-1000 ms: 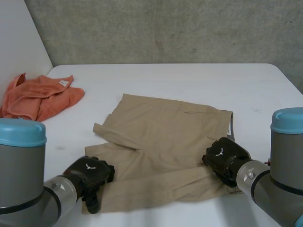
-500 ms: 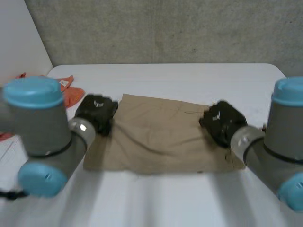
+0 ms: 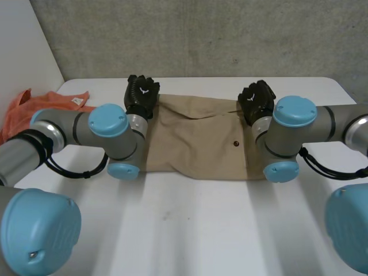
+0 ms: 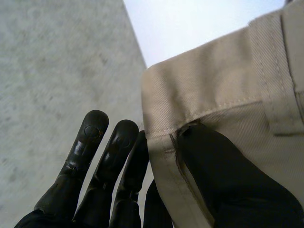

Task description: Fold the laundry.

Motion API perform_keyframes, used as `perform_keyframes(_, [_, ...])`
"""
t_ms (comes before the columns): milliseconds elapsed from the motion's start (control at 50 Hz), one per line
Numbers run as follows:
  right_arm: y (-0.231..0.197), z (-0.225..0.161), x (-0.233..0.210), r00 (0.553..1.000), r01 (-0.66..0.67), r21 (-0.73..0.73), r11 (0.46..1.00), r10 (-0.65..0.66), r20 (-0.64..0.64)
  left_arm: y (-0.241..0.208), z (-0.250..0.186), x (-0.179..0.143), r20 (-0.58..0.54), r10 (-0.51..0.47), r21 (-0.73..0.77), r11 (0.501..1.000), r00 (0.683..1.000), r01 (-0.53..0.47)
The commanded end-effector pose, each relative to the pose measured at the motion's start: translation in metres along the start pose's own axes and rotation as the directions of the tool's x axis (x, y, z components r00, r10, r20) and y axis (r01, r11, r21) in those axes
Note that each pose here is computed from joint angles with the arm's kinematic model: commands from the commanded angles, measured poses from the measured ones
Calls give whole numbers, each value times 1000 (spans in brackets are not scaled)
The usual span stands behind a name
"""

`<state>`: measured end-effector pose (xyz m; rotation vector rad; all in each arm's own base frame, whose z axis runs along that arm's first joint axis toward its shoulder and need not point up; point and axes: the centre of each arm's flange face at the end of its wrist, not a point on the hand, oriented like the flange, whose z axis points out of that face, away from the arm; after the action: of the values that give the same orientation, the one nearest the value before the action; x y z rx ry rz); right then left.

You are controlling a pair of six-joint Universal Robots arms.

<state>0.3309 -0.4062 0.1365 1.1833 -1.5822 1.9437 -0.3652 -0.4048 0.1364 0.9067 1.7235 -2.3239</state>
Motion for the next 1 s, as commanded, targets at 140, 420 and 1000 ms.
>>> perform_keyframes(140, [22, 3, 12, 1000, -14, -195, 981, 16, 10, -1, -7, 10, -9, -11, 29, 1000, 1000, 12])
perform_keyframes(420, [-57, -48, 113, 949, -315, -36, 948, 314, -45, -77, -34, -42, 76, -35, 92, 995, 997, 28])
perform_keyframes(1000, [56, -116, 42, 752, -551, -382, 742, 640, 160, -67, -167, -48, -106, -313, -225, 932, 944, 283])
